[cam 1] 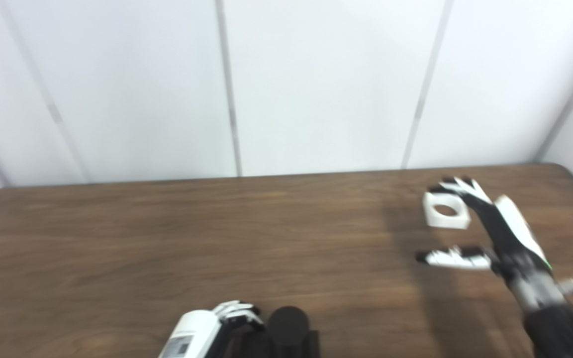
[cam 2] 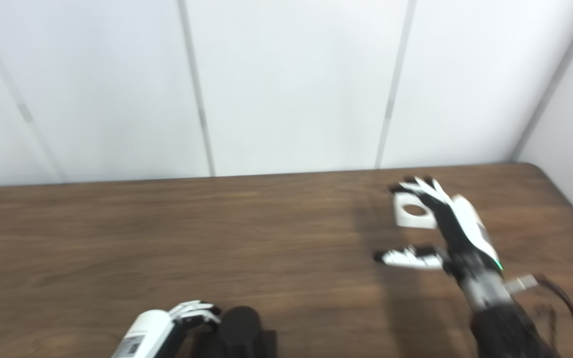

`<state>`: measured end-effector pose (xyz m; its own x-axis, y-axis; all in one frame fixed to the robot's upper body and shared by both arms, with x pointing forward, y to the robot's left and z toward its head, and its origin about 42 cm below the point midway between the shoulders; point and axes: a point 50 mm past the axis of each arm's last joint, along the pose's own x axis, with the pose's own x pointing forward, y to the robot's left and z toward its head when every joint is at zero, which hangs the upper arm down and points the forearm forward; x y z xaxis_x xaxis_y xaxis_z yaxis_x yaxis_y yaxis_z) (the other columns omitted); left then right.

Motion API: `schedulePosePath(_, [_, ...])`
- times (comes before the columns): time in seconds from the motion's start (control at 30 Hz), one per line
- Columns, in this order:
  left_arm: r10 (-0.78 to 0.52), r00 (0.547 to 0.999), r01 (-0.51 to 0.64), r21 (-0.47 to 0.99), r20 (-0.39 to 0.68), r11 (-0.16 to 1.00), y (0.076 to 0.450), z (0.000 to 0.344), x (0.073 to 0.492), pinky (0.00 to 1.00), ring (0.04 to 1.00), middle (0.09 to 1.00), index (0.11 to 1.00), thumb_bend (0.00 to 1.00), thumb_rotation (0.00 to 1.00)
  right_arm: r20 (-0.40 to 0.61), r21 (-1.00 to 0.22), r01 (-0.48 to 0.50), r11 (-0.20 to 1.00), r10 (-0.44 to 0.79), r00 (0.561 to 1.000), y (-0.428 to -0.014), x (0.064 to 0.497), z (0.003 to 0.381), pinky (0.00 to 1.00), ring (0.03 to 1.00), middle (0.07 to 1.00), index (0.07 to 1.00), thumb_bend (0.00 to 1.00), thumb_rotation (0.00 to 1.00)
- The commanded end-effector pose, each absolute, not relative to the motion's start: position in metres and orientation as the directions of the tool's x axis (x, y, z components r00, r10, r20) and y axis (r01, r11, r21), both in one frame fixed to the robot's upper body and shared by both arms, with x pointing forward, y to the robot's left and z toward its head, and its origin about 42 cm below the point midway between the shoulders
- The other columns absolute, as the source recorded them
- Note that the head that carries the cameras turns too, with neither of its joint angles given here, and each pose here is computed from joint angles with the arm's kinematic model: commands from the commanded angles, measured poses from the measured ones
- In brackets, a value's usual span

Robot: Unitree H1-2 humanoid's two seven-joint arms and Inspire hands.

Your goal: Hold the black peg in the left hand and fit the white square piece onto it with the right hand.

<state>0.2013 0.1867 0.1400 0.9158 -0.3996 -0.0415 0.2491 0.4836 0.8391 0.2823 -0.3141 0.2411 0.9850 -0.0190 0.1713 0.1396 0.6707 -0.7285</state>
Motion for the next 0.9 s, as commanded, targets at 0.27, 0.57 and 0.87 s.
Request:
schedulePosePath(0.27, [-0.403,0.908,0.310,0.833,-0.117,0.458,0.200,0.131,0.200,0.74,0.823,0.769,0.487,0.51,0.04,0.158,-0.836,0.133,0.532,0.002,0.987,-0.335,0.341,0.283,0.94,1.000,0.964,0.772,0.95,0.20])
schedulePosePath(0.57, [-0.410,0.904,0.317,0.834,-0.121,0.452,0.205,0.131,0.201,0.73,0.820,0.768,0.488,0.51,0.04,0.058,-0.914,0.057,0.402,-0.011,0.998,-0.336,0.388,0.285,0.97,1.000,0.983,0.786,0.96,0.19])
schedulePosePath(0.87, [-0.420,0.900,0.318,0.834,-0.116,0.452,0.207,0.136,0.204,0.73,0.820,0.765,0.487,0.51,0.04,-0.073,-0.971,-0.058,0.234,-0.056,0.996,-0.347,0.421,0.281,1.00,1.000,0.997,0.811,0.96,0.23])
